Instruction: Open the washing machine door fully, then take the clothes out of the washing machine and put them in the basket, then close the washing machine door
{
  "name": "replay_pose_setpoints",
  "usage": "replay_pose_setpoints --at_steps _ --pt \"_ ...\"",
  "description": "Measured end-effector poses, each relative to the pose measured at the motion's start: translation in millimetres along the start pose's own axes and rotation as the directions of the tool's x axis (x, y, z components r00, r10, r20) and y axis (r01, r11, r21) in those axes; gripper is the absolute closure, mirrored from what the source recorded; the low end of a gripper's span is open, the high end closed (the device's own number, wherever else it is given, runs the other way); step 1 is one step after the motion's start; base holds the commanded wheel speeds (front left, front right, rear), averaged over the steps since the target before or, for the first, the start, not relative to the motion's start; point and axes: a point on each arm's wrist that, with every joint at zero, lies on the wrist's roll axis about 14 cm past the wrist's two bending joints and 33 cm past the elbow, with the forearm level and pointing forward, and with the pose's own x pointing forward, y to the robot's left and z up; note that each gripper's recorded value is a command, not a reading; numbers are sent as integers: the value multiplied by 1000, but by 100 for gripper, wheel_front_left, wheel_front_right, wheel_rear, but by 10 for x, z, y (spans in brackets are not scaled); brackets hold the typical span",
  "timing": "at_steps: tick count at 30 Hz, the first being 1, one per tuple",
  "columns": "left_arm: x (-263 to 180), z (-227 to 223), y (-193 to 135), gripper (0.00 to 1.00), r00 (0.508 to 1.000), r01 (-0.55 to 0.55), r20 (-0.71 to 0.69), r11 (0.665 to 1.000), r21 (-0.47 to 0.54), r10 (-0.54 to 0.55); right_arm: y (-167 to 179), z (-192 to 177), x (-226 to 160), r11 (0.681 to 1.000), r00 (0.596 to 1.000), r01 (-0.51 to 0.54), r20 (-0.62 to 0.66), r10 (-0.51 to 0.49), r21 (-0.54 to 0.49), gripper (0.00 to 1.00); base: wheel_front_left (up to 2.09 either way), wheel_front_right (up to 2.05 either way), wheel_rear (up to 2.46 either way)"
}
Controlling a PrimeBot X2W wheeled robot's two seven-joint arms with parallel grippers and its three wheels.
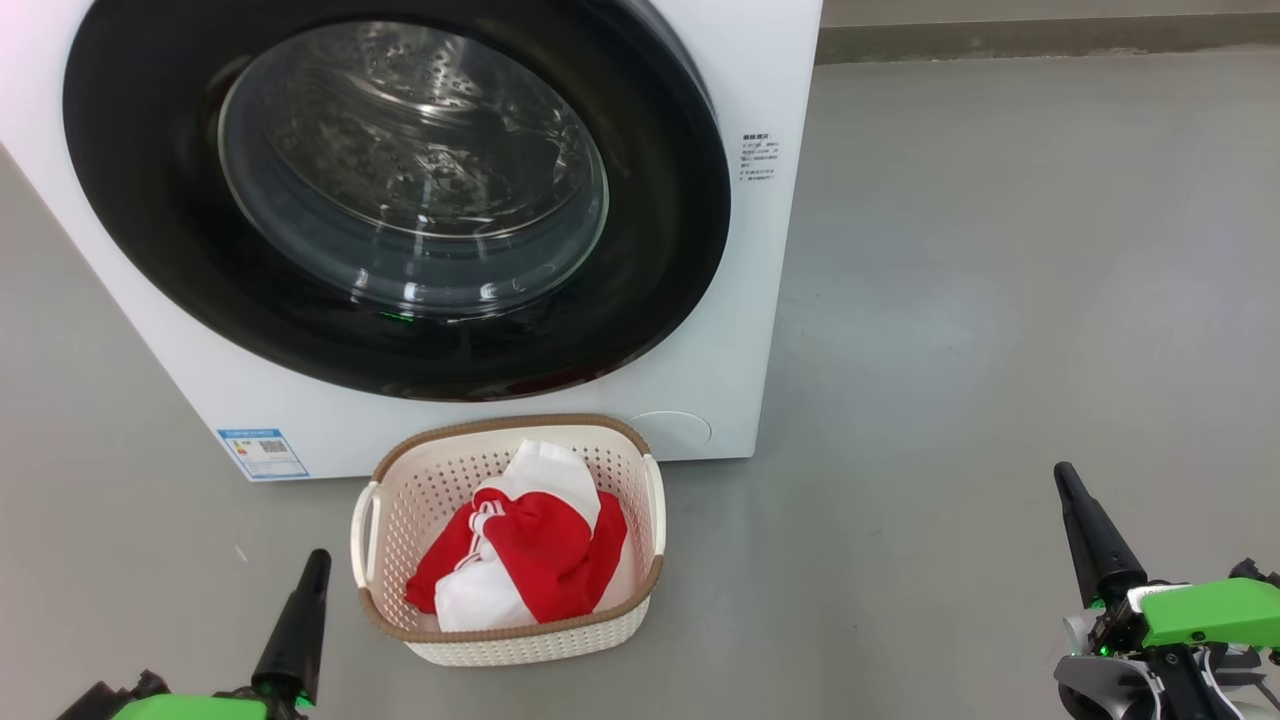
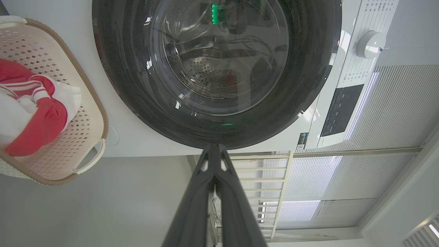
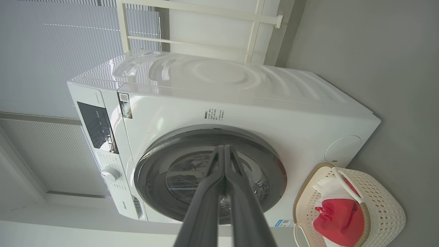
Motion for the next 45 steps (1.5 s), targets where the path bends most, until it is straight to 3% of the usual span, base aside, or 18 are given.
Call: replay_pose_setpoints --at_steps 45 --pt "0 0 0 100 1000 0 0 1000 0 0 -2 -1 -1 1000 1000 0 0 0 1 100 0 0 0"
